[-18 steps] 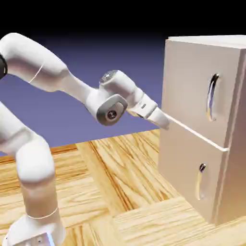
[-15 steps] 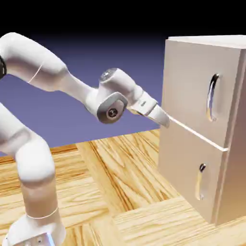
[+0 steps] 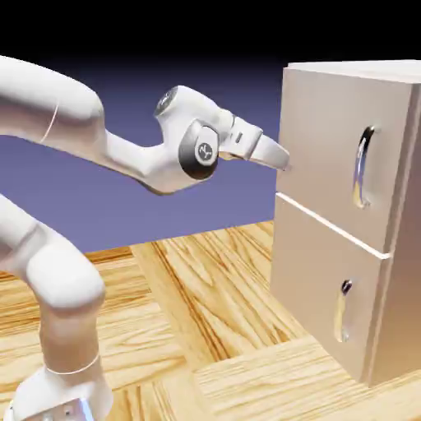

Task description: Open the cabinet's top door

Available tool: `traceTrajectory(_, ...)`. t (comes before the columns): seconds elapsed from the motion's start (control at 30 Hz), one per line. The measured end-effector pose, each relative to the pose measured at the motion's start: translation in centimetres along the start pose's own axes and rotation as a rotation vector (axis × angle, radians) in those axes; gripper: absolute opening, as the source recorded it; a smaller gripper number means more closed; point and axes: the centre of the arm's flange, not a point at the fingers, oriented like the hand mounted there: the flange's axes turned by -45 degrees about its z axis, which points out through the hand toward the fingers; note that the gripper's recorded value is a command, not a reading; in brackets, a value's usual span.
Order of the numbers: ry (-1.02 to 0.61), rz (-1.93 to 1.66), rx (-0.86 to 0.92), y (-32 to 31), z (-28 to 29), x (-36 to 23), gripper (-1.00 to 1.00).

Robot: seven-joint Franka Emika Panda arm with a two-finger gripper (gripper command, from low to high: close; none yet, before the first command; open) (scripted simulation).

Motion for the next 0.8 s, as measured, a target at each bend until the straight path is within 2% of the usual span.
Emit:
traceTrajectory(0.43, 0.176, 0.0, -0.014, 2.4, -2.6, 2.0, 1.0)
traceTrajectory(0.8, 0.311, 0.024, -0.027, 6.2, -2.6, 1.7, 1.0)
